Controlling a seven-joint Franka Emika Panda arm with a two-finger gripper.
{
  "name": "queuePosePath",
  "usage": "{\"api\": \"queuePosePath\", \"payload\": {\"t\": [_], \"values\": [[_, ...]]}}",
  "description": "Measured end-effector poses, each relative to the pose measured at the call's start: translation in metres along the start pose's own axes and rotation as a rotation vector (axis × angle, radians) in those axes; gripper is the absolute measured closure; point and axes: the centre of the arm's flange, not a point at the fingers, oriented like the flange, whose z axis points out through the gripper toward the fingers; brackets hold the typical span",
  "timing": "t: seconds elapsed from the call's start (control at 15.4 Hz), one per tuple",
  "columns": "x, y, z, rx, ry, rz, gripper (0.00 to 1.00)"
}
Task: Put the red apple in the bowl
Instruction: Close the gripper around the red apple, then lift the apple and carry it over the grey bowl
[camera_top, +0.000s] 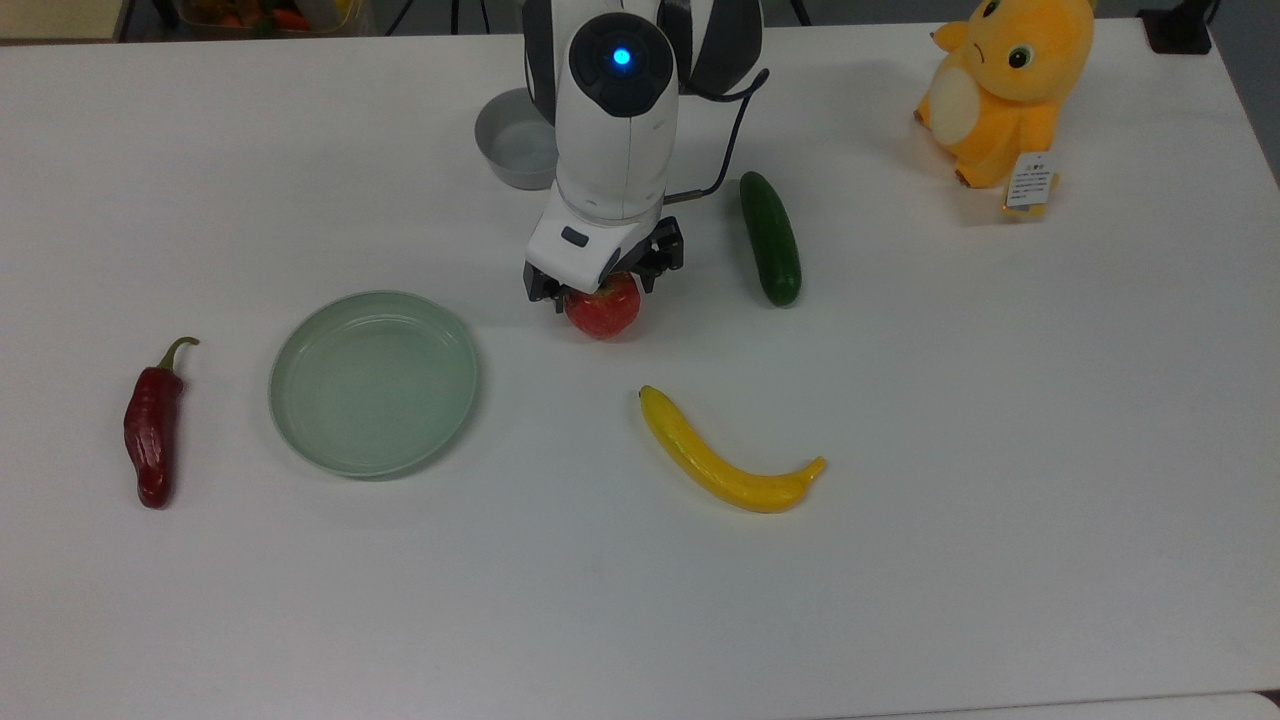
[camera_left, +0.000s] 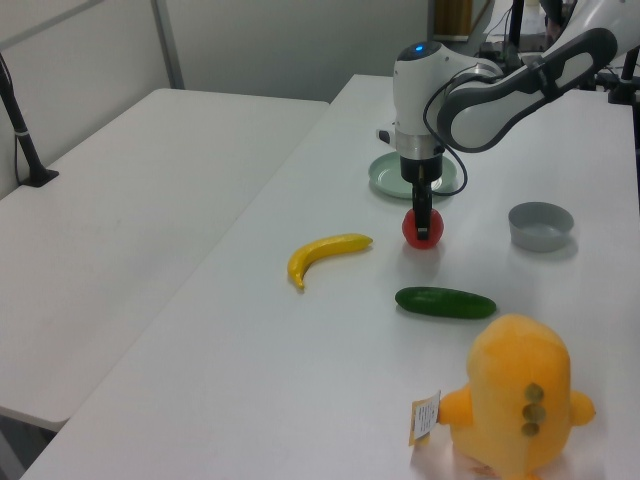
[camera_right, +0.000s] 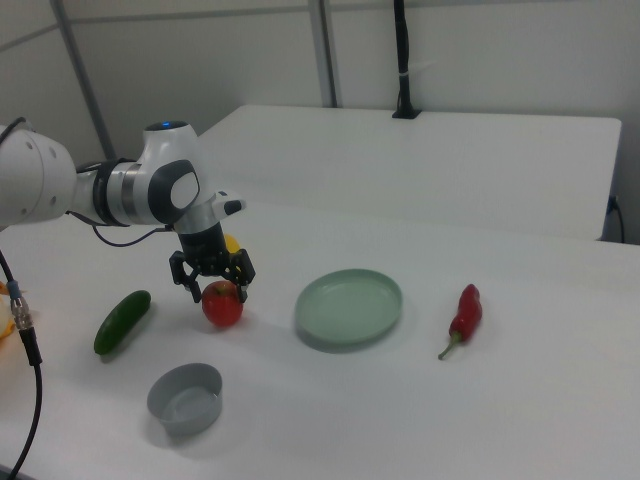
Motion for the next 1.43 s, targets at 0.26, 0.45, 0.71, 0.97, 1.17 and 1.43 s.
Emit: {"api": "queuePosePath", "payload": {"t": [0.26,0.45,0.71,0.97,1.17,1.43], "values": [[0.000,0.000,0.003,-0.022,-0.007,-0.016,0.02],[-0.001,0.001,0.004,-0.028,-0.010,-0.020,0.14],[-0.001,0.001,0.002,-0.029,-0.006,-0.019,0.24],[-0.002,0.006,-0.018,-0.036,0.020,-0.011,0.24],[-0.014,0.008,-0.057,-0.047,0.019,-0.003,0.24],[-0.041,0.008,-0.119,-0.047,0.005,0.020,0.24]]}}
